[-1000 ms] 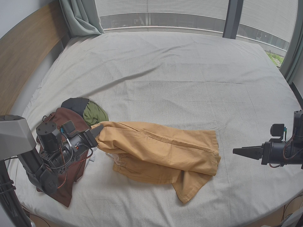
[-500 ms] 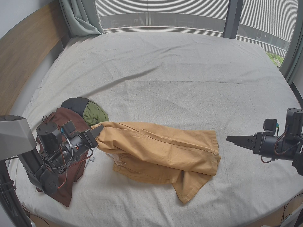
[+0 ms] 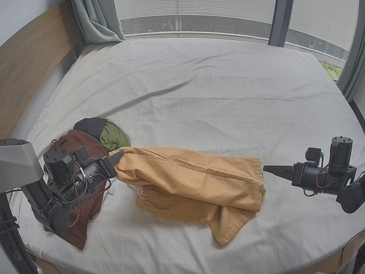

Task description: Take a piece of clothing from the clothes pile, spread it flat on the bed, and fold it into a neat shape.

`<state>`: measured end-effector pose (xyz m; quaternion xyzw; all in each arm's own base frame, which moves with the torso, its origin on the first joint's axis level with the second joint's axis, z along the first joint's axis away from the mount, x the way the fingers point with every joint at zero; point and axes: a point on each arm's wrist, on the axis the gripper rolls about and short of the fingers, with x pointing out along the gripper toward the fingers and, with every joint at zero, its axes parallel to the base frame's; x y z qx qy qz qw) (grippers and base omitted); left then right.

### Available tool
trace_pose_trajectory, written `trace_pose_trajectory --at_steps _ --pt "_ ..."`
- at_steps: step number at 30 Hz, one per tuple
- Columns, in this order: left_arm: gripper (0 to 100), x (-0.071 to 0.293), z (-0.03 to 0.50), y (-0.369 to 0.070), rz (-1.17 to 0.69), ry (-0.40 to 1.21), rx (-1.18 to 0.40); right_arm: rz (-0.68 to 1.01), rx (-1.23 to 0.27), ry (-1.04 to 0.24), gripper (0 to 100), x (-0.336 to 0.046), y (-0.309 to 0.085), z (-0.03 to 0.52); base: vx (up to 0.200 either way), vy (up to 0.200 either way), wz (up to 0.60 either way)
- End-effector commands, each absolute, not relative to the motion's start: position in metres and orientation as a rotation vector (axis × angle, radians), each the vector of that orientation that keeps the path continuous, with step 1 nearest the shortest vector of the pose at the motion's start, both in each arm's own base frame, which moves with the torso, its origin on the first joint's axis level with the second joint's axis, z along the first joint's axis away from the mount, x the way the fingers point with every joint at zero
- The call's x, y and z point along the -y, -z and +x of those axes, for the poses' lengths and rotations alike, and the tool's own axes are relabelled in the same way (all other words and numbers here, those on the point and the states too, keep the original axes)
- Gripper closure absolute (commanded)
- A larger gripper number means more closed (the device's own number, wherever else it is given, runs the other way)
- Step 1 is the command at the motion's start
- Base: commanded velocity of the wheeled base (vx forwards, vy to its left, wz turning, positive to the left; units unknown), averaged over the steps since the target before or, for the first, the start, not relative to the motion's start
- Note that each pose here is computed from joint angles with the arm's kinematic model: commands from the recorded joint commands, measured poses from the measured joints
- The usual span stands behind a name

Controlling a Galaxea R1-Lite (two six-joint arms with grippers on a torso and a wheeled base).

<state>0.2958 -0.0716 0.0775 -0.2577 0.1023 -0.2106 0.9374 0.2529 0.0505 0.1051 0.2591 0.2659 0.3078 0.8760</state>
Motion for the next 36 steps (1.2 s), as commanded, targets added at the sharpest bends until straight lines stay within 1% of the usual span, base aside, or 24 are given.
trace_pose_trajectory --at_steps 1,25,36 --pt "100 0.071 0.296 -0.078 -0.527 0.429 -0.205 0.556 -0.607 -0.621 0 -0.051 -0.082 0.263 0.0 0.0 0.0" --pt "100 0.071 0.296 -0.078 -0.527 0.429 -0.207 0.57 -0.633 -0.558 0 -0.043 -0.027 0.288 0.0 0.0 0.0" --pt "100 0.071 0.296 -0.078 -0.527 0.429 -0.207 0.583 -0.591 -0.547 0 -0.046 -0.007 0.295 0.0 0.0 0.0"
